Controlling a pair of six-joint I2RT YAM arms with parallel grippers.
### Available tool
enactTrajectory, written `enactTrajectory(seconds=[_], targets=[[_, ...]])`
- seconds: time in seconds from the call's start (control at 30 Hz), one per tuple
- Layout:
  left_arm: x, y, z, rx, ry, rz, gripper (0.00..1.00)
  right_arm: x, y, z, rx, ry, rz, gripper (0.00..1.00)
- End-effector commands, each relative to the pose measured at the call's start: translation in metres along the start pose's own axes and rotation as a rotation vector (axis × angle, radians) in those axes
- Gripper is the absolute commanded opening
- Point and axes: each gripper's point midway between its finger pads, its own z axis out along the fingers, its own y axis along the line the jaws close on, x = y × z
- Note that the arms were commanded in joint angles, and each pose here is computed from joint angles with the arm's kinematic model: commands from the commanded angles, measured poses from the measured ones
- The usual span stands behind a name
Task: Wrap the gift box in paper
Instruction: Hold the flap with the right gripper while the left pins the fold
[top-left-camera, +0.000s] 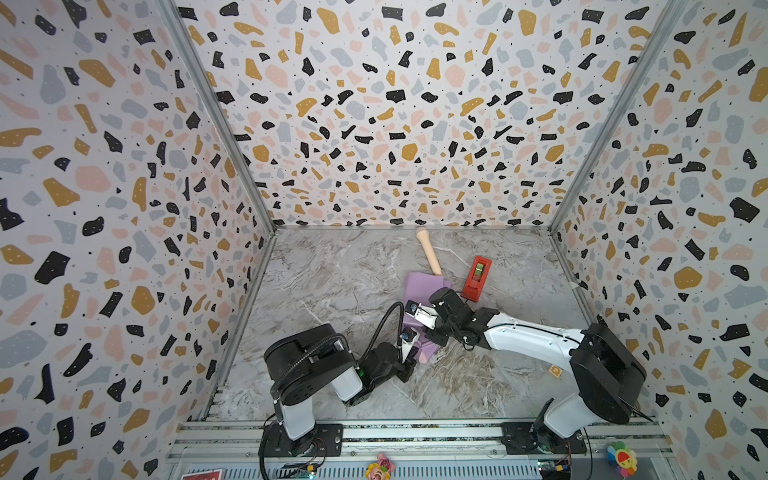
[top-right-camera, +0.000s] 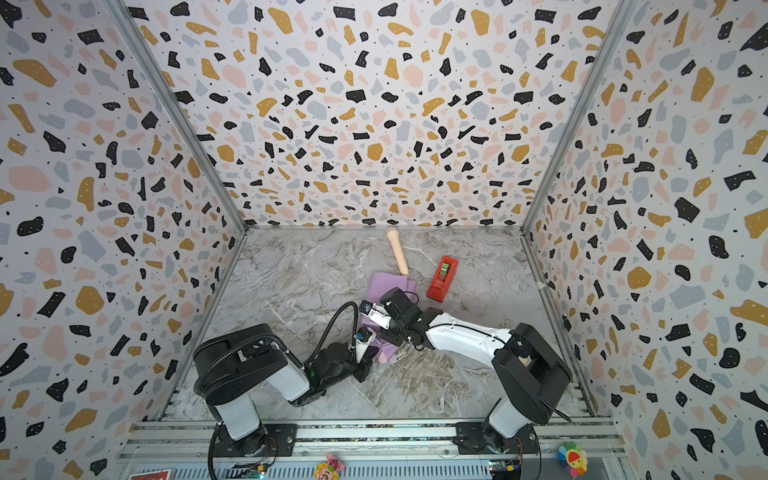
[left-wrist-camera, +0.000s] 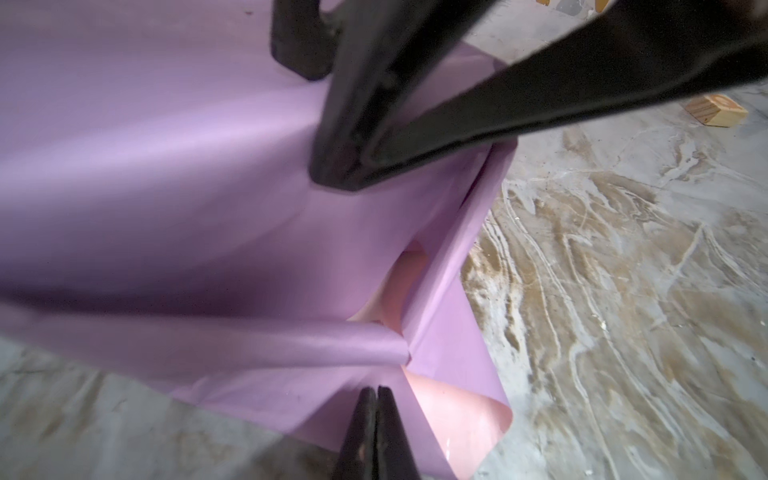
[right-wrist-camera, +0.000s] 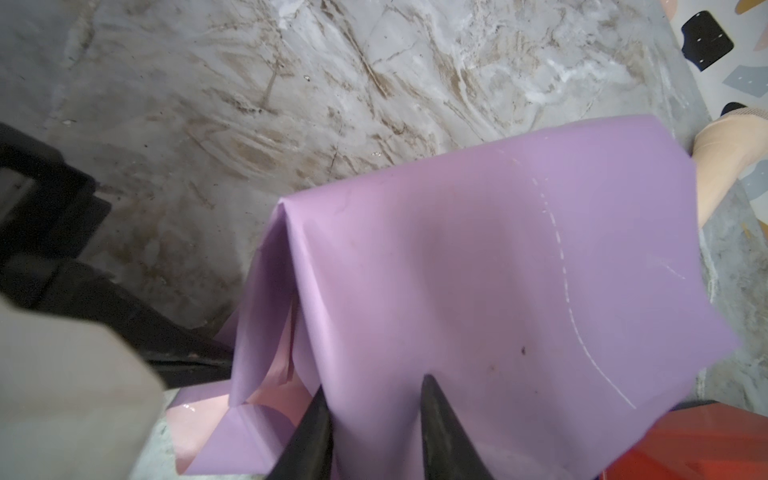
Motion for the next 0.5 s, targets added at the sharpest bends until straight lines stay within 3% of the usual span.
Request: enactTrajectory(seconds=[0.0,0.47], targets=[[0.005,-0.004,-0.005,0.016,0.002,0.02,0.0,0.082,0.024,0.018,-0.086,0.286,0.067,0.33],[0.007,-0.019,-0.01,0.051,-0.003,0.054,0.0,0.082,0.023,0.018,-0.083,0.286,0.069,0.33]])
